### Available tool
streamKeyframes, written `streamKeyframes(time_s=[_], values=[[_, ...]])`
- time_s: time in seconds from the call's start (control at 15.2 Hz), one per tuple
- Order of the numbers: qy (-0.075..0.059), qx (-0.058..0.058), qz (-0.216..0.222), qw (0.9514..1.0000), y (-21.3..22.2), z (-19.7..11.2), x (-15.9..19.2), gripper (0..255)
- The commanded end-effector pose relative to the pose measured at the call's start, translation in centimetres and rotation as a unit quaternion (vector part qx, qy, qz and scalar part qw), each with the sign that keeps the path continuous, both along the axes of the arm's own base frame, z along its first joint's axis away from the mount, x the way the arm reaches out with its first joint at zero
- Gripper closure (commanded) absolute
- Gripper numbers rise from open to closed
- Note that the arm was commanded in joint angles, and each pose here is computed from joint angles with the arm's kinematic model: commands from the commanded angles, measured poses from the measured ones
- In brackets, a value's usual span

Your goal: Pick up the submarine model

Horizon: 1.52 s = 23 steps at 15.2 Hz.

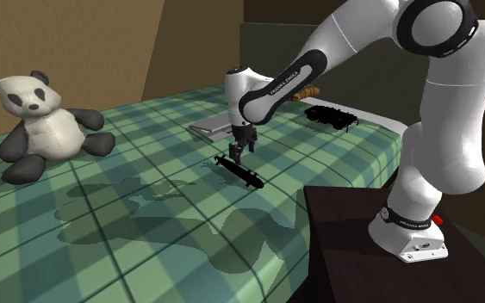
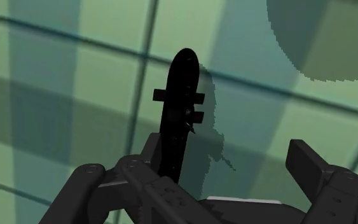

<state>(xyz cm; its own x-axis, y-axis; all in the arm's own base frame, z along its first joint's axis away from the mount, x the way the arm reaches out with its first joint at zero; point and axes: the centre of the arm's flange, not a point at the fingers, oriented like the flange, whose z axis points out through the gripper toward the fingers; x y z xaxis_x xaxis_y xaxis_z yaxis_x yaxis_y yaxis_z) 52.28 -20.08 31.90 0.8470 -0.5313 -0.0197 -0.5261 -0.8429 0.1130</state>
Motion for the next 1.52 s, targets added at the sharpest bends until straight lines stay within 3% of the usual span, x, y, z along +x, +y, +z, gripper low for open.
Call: streamKeyframes(time_s=[0.0, 0.66, 1.25, 1.32, 1.45], values=[[0.004, -0.003, -0.014, 0.9999, -1.7, -1.9, 1.0, 0], [0.023, -0.015, -0.083, 0.9962, -10.4, -10.5, 4.8, 0], [0.023, -0.015, -0.083, 0.9962, -10.4, -14.5, 4.8, 0], [0.023, -0.015, -0.083, 0.9962, -10.4, -14.5, 4.9, 255], [0.023, -0.015, -0.083, 0.9962, -10.4, -14.5, 4.9, 255]])
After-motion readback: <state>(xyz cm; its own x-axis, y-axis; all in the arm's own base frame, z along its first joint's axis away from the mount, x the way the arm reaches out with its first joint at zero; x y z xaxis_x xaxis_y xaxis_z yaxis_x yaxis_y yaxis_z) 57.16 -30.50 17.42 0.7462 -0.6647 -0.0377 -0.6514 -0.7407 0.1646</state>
